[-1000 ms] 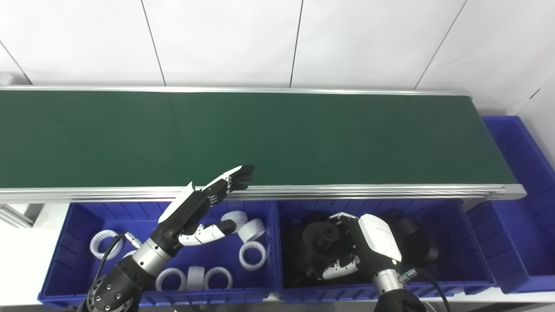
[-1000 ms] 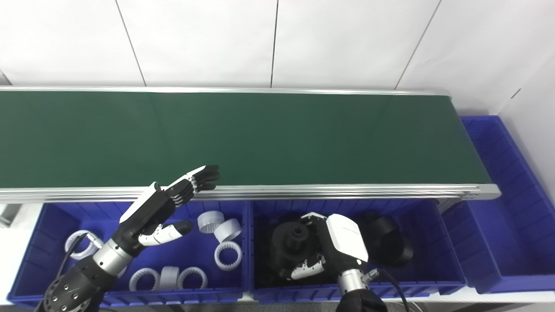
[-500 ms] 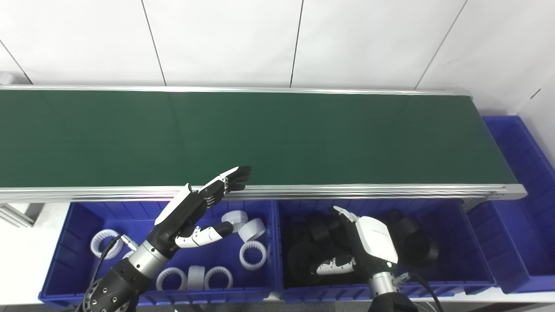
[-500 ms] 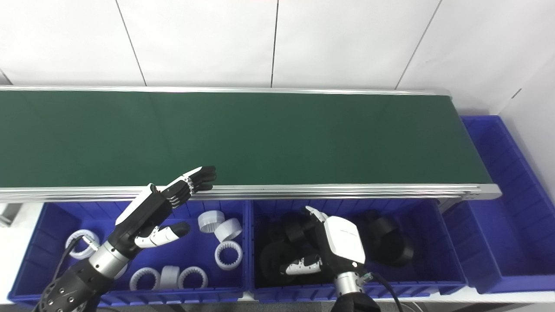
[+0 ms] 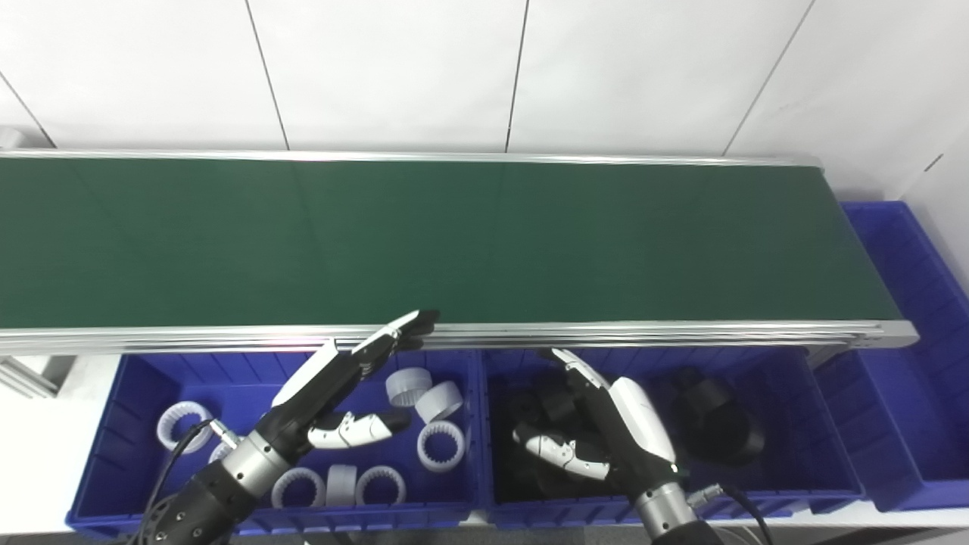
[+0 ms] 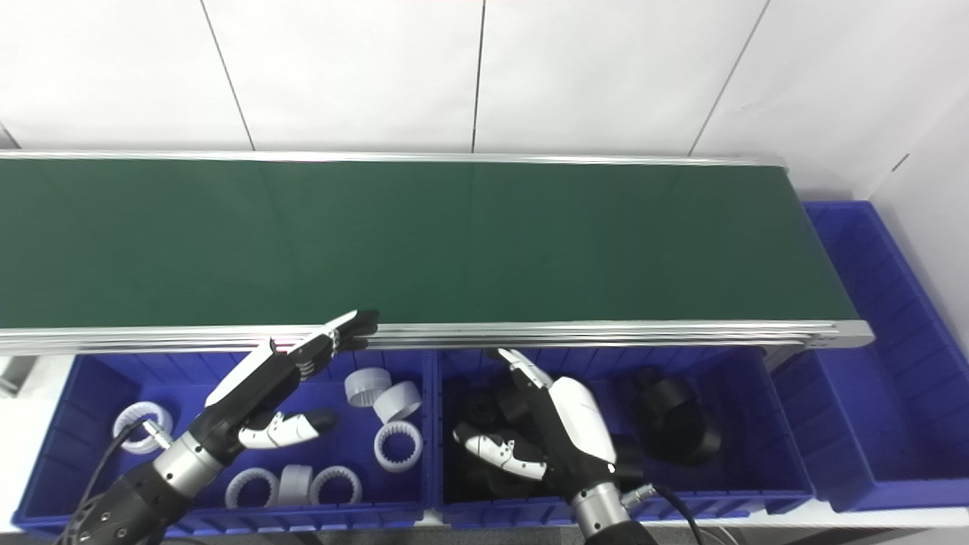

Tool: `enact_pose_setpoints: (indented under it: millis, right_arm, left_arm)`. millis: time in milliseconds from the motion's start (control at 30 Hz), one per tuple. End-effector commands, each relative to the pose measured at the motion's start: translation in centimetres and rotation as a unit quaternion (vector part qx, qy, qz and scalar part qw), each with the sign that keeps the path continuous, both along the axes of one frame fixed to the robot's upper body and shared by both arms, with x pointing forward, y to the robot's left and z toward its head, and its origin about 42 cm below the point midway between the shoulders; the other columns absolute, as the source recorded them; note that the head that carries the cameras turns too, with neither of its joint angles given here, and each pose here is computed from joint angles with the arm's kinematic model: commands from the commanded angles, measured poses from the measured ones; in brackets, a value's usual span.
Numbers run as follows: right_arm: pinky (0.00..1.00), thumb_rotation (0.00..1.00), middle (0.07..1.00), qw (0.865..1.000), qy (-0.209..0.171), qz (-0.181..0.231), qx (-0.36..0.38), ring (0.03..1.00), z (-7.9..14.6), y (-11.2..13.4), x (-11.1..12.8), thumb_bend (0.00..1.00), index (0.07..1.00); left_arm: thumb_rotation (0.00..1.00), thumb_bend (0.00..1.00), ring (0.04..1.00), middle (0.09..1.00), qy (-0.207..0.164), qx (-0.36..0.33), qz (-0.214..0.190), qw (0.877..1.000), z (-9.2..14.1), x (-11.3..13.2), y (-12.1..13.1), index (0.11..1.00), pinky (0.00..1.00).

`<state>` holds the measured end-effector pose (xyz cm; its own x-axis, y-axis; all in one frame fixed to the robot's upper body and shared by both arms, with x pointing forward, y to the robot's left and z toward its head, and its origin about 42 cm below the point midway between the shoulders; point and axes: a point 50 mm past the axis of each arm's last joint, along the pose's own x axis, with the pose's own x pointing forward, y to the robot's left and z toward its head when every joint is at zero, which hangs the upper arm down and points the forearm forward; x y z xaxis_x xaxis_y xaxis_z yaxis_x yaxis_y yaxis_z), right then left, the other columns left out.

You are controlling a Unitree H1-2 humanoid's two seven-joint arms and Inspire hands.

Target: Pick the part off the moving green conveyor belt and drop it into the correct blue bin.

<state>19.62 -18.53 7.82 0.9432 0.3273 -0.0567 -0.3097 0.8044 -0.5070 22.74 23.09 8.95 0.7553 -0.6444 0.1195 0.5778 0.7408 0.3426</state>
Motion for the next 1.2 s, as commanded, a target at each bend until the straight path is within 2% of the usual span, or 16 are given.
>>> enact_pose_setpoints:
  millis: [0, 200, 367, 433, 533, 600, 700, 800, 1000, 1167]
  right_arm:
    - [0.88, 0.96, 0.947, 0.996, -0.050, 0.027, 0.062, 0.923, 2.0, 1.0, -0.1, 0.41, 0.926]
    - [0.92, 0.99, 0.998, 0.990, -0.069, 0.054, 0.109, 0.973, 4.2, 2.3, -0.2, 0.44, 0.981]
    - [0.94, 0.99, 1.000, 0.990, -0.070, 0.068, 0.103, 0.985, 4.6, 2.3, -0.1, 0.43, 0.982]
    - [0.94, 0.99, 1.000, 0.990, -0.067, 0.074, 0.096, 0.987, 3.9, 2.4, -0.4, 0.43, 0.986]
    - [0.93, 0.98, 1.000, 0.991, -0.059, 0.075, 0.095, 0.982, 1.5, 2.3, -1.2, 0.45, 0.990]
    - [0.91, 0.96, 1.000, 0.991, -0.060, 0.073, 0.094, 0.968, 0.7, 2.3, -1.4, 0.46, 0.982]
    - [0.90, 0.92, 1.000, 0.991, -0.071, 0.071, 0.092, 0.962, 1.1, 2.4, -1.3, 0.42, 0.969]
    - [0.91, 0.92, 1.000, 0.990, -0.085, 0.074, 0.083, 0.966, 1.7, 2.3, -1.2, 0.41, 0.973]
    - [0.92, 0.93, 1.000, 0.989, -0.101, 0.080, 0.074, 0.979, 2.3, 1.8, -0.9, 0.39, 0.984]
    - [0.92, 0.95, 1.000, 0.989, -0.096, 0.087, 0.072, 0.972, 2.1, 1.7, -0.9, 0.39, 0.980]
  left_arm:
    - [0.63, 0.40, 0.945, 0.962, -0.021, -0.003, -0.006, 1.000, 0.7, 0.2, 0.1, 0.942, 0.90]
    - [0.65, 0.40, 0.957, 0.975, -0.025, 0.000, -0.007, 1.000, 0.8, 0.0, -0.2, 0.953, 0.91]
    - [0.65, 0.40, 0.961, 0.979, -0.022, -0.006, -0.007, 1.000, 0.7, -0.2, -0.3, 0.957, 0.91]
    - [0.63, 0.40, 0.955, 0.975, -0.013, -0.006, -0.004, 1.000, 0.0, -0.7, -0.1, 0.954, 0.91]
    - [0.63, 0.41, 0.945, 0.968, 0.011, 0.005, 0.003, 1.000, -1.5, -1.2, 0.2, 0.950, 0.89]
    - [0.64, 0.43, 0.927, 0.955, 0.013, 0.011, 0.007, 1.000, -1.8, -1.2, 0.2, 0.933, 0.87]
    - [0.54, 0.40, 0.906, 0.938, 0.000, 0.012, 0.007, 1.000, -1.3, -0.9, -0.1, 0.900, 0.83]
    - [0.52, 0.40, 0.911, 0.939, -0.008, 0.005, 0.006, 1.000, -0.8, -0.8, -0.2, 0.903, 0.83]
    - [0.54, 0.40, 0.930, 0.951, -0.012, -0.016, 0.001, 1.000, -0.3, -0.6, -0.7, 0.924, 0.86]
    - [0.58, 0.41, 0.931, 0.952, -0.012, -0.016, 0.001, 1.000, -0.3, -0.6, -0.7, 0.927, 0.87]
